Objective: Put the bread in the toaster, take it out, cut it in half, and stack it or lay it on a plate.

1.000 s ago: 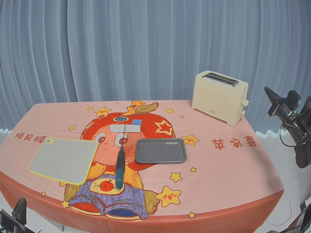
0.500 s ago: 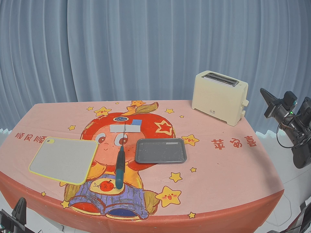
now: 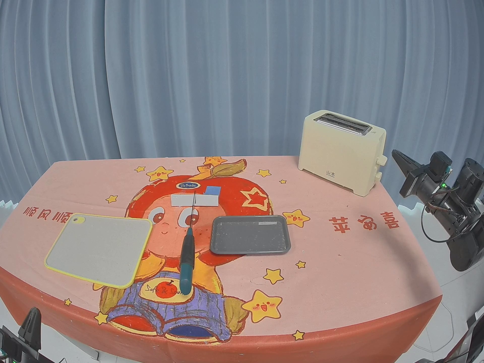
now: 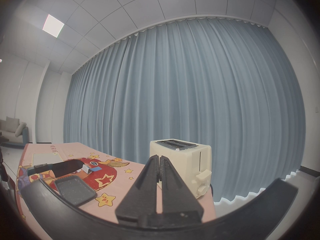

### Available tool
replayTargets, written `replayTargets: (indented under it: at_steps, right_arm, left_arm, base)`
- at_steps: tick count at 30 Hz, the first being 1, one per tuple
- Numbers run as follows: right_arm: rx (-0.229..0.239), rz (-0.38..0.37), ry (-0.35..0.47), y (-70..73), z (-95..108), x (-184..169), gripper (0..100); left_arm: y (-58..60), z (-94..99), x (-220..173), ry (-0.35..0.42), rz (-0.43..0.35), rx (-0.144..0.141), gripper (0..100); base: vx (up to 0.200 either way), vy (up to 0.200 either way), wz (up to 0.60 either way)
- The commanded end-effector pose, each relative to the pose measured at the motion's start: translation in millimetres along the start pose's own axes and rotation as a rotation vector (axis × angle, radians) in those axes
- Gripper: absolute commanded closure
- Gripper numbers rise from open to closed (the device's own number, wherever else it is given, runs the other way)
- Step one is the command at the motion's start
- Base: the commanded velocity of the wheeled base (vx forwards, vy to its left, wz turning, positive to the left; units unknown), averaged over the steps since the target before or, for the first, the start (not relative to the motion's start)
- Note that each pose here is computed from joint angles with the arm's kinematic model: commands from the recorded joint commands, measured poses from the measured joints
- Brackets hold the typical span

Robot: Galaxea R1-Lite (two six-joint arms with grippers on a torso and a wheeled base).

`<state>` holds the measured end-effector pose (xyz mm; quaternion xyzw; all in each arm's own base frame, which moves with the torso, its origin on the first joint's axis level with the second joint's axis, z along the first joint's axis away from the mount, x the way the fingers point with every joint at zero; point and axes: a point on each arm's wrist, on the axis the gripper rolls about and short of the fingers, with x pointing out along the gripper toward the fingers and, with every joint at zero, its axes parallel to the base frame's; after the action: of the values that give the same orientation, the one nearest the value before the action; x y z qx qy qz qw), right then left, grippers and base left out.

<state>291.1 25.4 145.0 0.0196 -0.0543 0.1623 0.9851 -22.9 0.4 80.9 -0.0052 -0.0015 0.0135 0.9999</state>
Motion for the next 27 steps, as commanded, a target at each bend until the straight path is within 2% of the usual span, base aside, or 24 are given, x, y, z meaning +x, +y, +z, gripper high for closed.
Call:
replayTargets:
  at_steps: [1,5,6,10,15,19,21,22,24,25,27]
  right_arm:
    - [0.005,0.013,0.010,7.4,1,-10,100]
    - [0.020,0.039,0.014,17.2,5,-18,100]
    - [0.026,0.049,0.023,23.4,3,-19,100]
    - [0.031,0.025,0.045,31.2,-1,-22,100]
    - [0.040,0.037,0.077,42.3,-6,-29,100]
    - [0.043,0.002,0.088,49.2,-9,-30,100]
    - [0.056,-0.008,0.095,54.7,-10,-30,100]
    - [0.106,-0.007,0.117,64.1,-14,-34,100]
    - [0.117,-0.008,0.121,65.8,-15,-35,100]
    - [0.159,-0.013,0.142,76.7,-19,-41,100]
    - [0.154,-0.027,0.144,79.2,-20,-41,100]
  left_arm:
    - [0.0,-5.0,1,0.013,0.001,0.000,100]
    - [0.0,-5.0,1,0.013,0.001,0.000,100]
    - [0.0,-5.0,1,0.013,0.001,0.000,100]
    - [0.0,-5.0,1,0.013,0.001,0.000,100]
    - [0.0,-5.0,1,0.012,0.001,0.000,100]
    - [0.0,-5.0,1,0.013,0.001,0.000,100]
    - [0.0,-5.0,1,0.013,0.001,0.000,100]
    - [0.0,-5.0,1,0.013,0.001,0.000,100]
    - [0.0,-5.0,1,0.013,0.001,0.000,100]
    - [0.0,-5.0,1,0.013,0.001,-0.002,100]
    - [0.0,-5.0,1,0.013,0.001,0.000,100]
  base:
    - [0.000,0.000,0.00]
    - [0.000,0.000,0.00]
    - [0.000,0.000,0.00]
    - [0.000,0.000,0.00]
    - [0.000,0.000,0.00]
    - [0.000,0.000,0.00]
    - [0.000,0.000,0.00]
    - [0.000,0.000,0.00]
    - [0.000,0.000,0.00]
    - [0.000,0.000,0.00]
    - [0.000,0.000,0.00]
